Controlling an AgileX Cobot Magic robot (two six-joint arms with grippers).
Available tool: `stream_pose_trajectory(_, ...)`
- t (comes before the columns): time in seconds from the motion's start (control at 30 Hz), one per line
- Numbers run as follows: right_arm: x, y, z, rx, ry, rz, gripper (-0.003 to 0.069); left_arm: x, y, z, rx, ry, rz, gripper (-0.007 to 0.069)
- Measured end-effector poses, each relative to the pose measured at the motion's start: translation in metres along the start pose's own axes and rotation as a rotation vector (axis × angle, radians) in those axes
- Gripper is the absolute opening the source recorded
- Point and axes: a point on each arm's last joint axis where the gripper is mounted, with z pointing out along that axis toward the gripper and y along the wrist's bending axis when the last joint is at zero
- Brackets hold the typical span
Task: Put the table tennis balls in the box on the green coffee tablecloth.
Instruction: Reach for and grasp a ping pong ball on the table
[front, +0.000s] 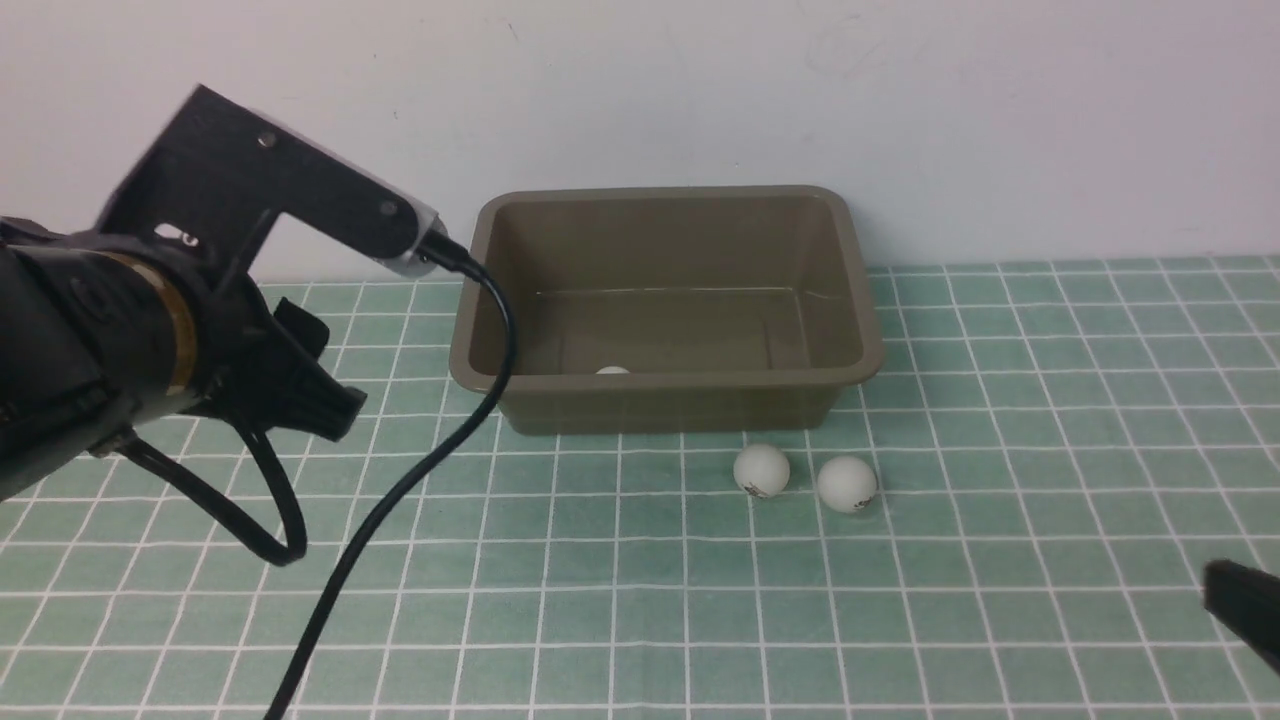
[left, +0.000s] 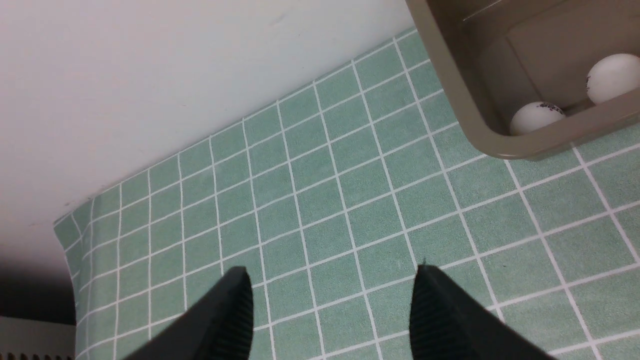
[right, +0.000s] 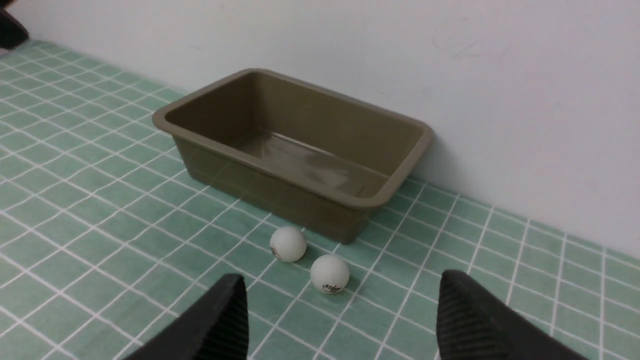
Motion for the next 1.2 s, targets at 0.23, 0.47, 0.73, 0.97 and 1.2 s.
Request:
stream_pose_trajectory(0.23, -0.038, -0.020, 0.061, -0.096, 0.102, 0.024, 0.0463, 0.000, 0.000, 0.000, 0.003, 0.002, -0.003, 0.0384)
stream_pose_trajectory(0.47, -0.045, -0.028, 0.127, -0.109, 0.234, 0.072, 0.0463, 0.000, 0.000, 0.000, 0.004, 0.003, -0.004, 0.0384)
stream_pose_trajectory(0.73, -0.034, -0.052, 0.195, -0.118, 0.352, 0.132, 0.0472, 0.000, 0.000, 0.000, 0.004, 0.003, -0.005, 0.0384)
stream_pose_trajectory(0.97, -0.030, -0.051, 0.228, -0.139, 0.396, 0.091, 0.0474, 0.000, 0.000, 0.000, 0.004, 0.003, -0.005, 0.0384)
stream_pose_trajectory(1.2, -0.020, -0.053, 0.255, -0.134, 0.435, 0.061, 0.0474, 0.000, -0.001, 0.000, 0.006, 0.004, -0.007, 0.0384)
